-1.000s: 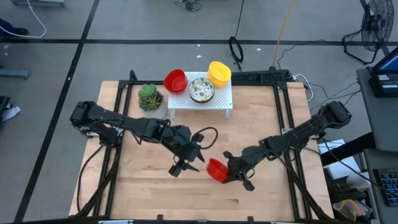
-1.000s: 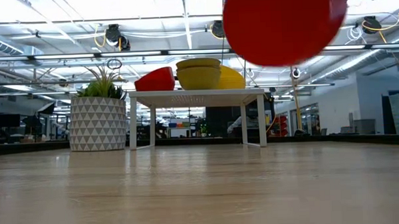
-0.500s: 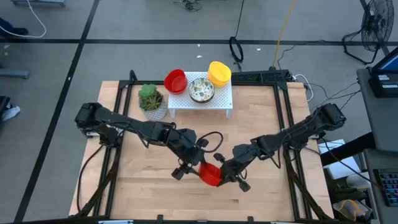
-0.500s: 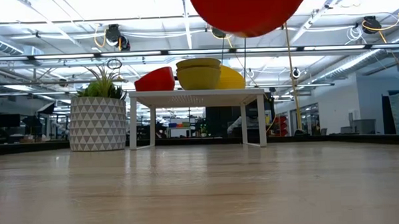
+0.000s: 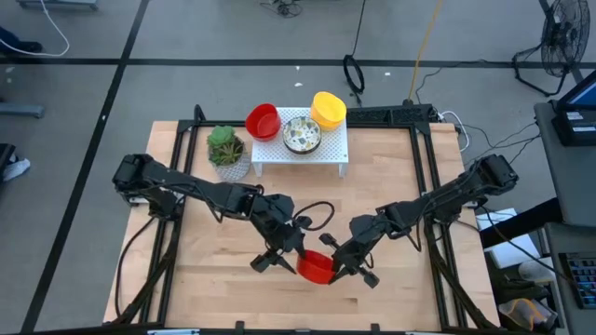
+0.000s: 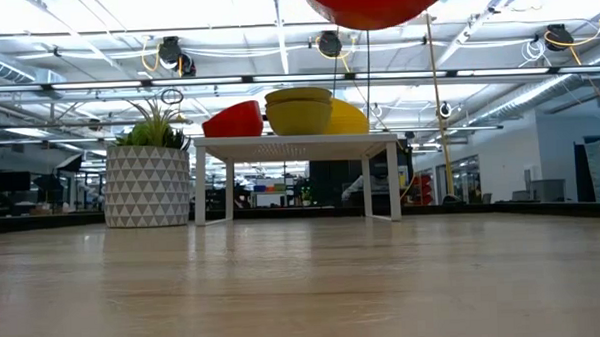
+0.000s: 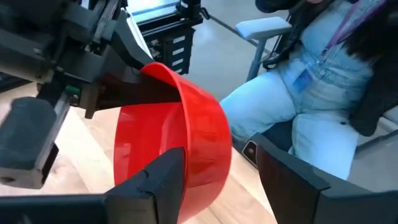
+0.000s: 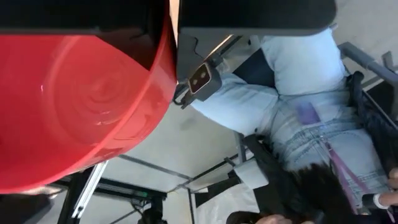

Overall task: Pick & Place Mini bowls
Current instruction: Stack the red bowl on the red bowl on the shelf

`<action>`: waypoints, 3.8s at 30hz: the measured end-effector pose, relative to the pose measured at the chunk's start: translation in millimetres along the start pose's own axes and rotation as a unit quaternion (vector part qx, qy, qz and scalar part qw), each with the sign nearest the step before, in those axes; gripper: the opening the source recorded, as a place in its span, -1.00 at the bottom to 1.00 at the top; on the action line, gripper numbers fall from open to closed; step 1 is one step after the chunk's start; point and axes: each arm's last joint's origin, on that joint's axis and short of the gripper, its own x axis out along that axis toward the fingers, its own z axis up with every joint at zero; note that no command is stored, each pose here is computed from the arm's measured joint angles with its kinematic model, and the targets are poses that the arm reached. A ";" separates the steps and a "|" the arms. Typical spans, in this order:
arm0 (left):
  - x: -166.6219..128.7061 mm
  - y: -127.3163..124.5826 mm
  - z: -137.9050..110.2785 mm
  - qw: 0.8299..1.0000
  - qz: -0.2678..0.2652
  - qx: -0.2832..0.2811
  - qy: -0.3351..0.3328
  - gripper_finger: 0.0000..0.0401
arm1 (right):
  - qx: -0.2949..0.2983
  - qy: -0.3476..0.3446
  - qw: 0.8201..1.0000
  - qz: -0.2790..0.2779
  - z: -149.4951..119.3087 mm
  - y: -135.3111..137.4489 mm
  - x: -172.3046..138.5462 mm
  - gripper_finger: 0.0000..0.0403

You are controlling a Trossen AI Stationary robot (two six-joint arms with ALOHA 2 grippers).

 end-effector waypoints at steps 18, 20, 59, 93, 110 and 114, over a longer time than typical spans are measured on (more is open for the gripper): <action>0.6 -2.9 -0.4 1.000 -0.028 -0.009 0.000 0.00 | -0.012 -0.007 1.000 0.017 1.4 0.8 -0.2 -1.00; 0.6 -3.3 -0.4 0.999 -0.036 -0.009 -0.002 0.00 | -0.013 -0.008 1.000 0.019 1.6 0.9 -0.2 -1.00; 0.4 -5.5 0.3 0.997 -0.073 0.032 -0.013 -0.96 | -0.066 -0.061 0.996 0.009 13.1 2.7 -0.7 -0.52; -169.2 58.6 -13.4 0.819 0.555 -0.112 0.096 -0.97 | 0.126 0.086 0.954 -0.257 2.3 47.1 -137.7 -0.19; -231.0 118.6 -71.5 0.767 0.580 -0.247 0.119 -0.94 | 0.119 0.093 0.955 -0.256 -6.7 45.3 -133.7 -0.20; -229.3 126.5 -79.5 0.771 0.569 -0.256 0.129 -0.97 | 0.117 0.084 0.956 -0.256 -5.1 45.0 -133.4 -0.21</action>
